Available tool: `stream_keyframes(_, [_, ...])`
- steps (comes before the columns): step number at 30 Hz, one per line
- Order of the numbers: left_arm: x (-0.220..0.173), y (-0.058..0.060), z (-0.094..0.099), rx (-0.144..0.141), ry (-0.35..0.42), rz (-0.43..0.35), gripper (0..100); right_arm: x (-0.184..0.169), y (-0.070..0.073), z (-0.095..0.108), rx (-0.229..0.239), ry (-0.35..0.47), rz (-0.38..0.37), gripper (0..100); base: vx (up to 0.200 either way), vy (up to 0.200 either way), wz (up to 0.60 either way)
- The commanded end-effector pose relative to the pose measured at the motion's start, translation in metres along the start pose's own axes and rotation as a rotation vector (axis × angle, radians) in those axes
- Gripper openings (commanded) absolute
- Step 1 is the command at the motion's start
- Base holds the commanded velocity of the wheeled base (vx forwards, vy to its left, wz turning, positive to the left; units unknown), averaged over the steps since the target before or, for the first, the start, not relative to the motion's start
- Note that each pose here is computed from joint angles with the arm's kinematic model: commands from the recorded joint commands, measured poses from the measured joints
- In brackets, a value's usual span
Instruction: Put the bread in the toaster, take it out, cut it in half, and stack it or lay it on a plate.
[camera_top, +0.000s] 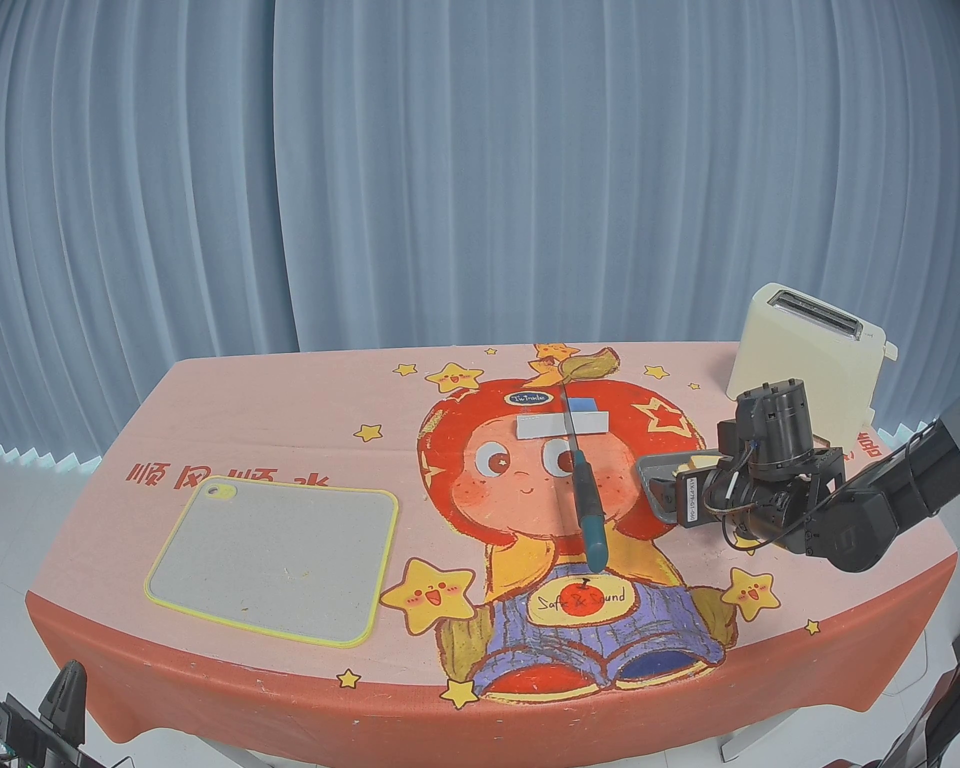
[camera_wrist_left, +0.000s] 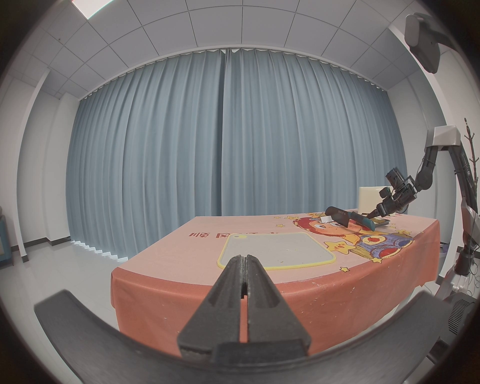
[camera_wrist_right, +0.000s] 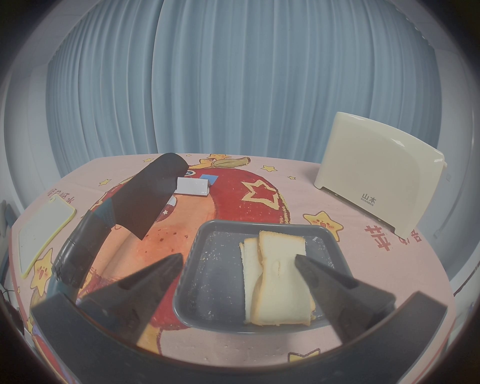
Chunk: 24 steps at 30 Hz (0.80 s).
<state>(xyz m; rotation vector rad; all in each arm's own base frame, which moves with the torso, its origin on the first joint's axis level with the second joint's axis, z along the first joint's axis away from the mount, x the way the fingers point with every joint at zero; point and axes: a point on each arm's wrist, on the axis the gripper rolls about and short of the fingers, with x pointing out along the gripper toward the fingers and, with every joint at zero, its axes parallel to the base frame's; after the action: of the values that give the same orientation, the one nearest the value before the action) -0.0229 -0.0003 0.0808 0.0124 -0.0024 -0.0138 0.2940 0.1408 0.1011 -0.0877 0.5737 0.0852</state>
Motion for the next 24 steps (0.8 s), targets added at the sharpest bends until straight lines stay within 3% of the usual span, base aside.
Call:
stream_keyframes(1, [0.000,0.000,-0.005,0.000,0.001,0.000,0,-0.003,-0.001,0.002,0.004,-0.010,0.003,100,0.000,0.000,0.00])
stream_keyframes(14, [0.000,0.000,-0.005,0.000,0.001,0.000,0,-0.020,-0.008,0.015,0.032,-0.068,0.003,100,0.000,0.000,0.00])
stream_keyframes(24, [0.000,0.000,-0.005,0.000,0.002,0.000,0,-0.043,-0.039,0.030,0.095,-0.142,-0.059,100,0.000,0.000,0.00])
